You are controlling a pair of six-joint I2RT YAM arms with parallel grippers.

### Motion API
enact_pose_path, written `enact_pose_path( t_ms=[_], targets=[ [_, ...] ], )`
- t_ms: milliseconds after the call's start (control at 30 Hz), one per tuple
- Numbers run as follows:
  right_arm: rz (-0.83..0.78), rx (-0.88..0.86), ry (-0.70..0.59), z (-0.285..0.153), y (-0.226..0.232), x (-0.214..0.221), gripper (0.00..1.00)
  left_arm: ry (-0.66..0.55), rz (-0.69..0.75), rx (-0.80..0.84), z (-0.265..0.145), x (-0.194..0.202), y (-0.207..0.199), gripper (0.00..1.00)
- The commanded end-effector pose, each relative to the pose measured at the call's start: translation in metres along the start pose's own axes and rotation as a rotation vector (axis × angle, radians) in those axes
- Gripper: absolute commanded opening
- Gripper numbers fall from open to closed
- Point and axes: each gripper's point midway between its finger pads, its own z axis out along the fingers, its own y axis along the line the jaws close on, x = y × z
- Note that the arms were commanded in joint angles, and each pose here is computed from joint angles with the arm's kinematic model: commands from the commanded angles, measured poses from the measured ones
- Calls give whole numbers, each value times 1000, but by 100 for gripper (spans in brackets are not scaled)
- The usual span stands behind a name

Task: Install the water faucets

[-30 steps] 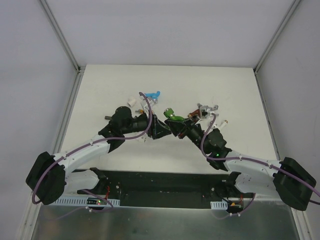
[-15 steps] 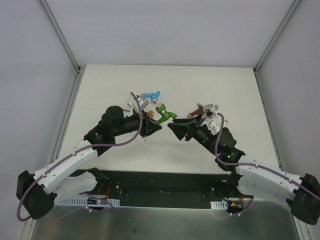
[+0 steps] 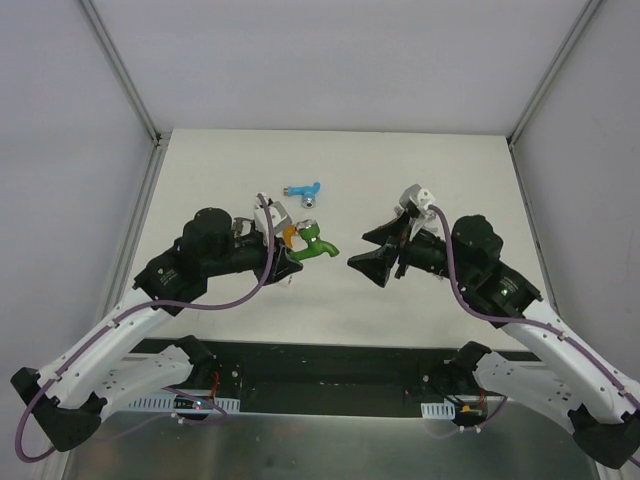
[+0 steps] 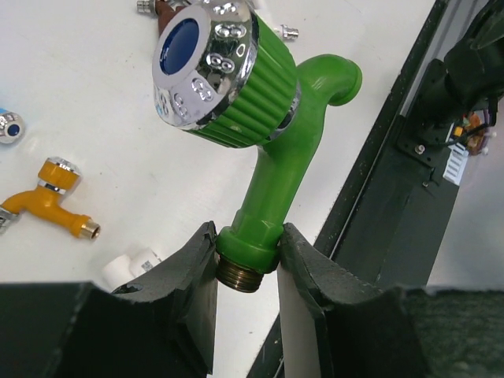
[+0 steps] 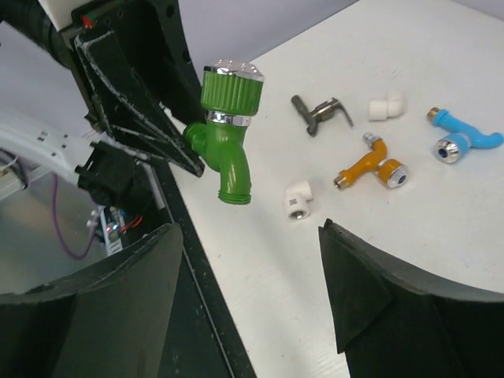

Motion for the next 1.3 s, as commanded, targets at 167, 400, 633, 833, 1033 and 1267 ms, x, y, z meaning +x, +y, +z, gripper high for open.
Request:
enact_pose_path(
  t_ms=[167,400,633,833,1033,1267],
  targets=[
    [14,-231,194,11,34,-4,77,-8,273,56,-14,-25,-8,0],
    [51,-337,206,42,39,-11,65,-22,369,65,-11,-37,-7,0],
    [76,-392,215,67,36,-7,59,-49,403,64,-10,-40,-8,0],
    [108,-456,215,81,41,-9,54,-53,414,27,-8,-40,0,0],
    [115,-471,237,88,39,-2,42,-41,421,15,-5,-38,4,0],
    [94,-517,231,94,45,-3,32,-40,419,4,-4,-40,6,0]
  ],
)
